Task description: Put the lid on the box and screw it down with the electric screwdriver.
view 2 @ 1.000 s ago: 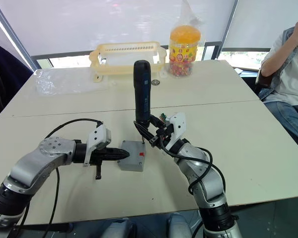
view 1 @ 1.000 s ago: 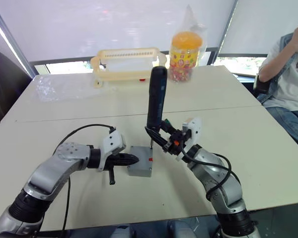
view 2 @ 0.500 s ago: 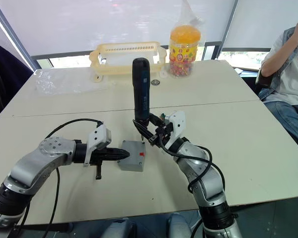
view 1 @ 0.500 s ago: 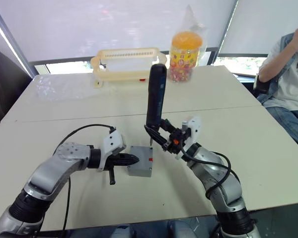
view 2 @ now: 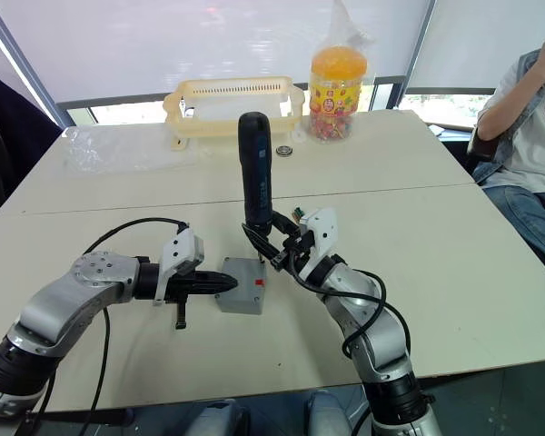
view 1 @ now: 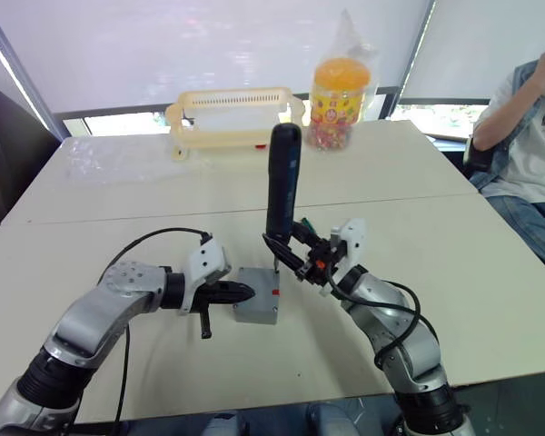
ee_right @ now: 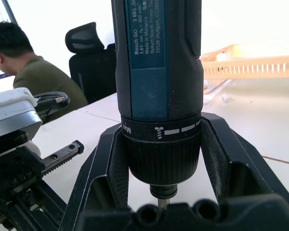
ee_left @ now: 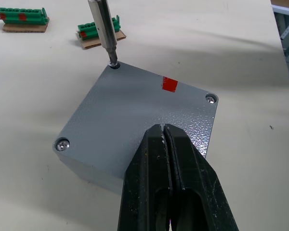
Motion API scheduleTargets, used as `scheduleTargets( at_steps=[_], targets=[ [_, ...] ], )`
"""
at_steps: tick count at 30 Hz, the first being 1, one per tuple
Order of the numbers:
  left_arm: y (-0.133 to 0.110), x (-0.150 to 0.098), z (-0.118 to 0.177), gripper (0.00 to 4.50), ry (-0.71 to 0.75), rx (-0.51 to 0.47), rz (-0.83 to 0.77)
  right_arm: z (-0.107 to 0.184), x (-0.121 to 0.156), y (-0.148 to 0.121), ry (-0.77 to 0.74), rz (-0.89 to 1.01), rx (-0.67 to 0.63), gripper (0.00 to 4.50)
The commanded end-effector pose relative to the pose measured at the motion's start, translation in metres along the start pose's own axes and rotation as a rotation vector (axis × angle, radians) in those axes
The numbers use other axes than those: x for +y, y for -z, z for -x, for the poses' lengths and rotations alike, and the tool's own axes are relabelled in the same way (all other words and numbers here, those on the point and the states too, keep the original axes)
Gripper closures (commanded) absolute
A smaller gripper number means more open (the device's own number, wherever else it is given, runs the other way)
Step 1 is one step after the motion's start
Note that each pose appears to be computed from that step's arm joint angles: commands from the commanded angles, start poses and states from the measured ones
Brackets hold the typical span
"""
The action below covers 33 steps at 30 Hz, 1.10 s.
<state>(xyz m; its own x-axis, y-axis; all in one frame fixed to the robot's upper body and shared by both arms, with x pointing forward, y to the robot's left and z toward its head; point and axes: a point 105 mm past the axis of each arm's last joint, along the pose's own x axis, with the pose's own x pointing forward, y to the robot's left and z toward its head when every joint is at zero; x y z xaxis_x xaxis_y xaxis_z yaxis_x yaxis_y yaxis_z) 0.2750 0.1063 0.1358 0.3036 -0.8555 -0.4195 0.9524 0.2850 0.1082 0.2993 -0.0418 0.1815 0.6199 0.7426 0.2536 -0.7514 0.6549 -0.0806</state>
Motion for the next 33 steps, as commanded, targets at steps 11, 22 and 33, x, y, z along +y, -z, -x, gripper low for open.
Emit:
scheduleTargets(
  at_steps=[11, 22, 33],
  targets=[
    [0.009, -0.003, -0.003, 4.5, 0.011, 0.031, 0.019, 0.004, 0.0, 0.012, 0.005, 0.022, 0.044, 2.81],
    [0.012, -0.003, -0.001, 4.5, 0.01, 0.043, 0.017, -0.002, 0.0, 0.001, 0.013, -0.031, -0.022, 2.81],
    [0.014, -0.003, -0.002, 4.5, 0.009, 0.04, 0.025, -0.005, 0.003, -0.074, -0.002, -0.069, -0.196, 2.81]
  ],
)
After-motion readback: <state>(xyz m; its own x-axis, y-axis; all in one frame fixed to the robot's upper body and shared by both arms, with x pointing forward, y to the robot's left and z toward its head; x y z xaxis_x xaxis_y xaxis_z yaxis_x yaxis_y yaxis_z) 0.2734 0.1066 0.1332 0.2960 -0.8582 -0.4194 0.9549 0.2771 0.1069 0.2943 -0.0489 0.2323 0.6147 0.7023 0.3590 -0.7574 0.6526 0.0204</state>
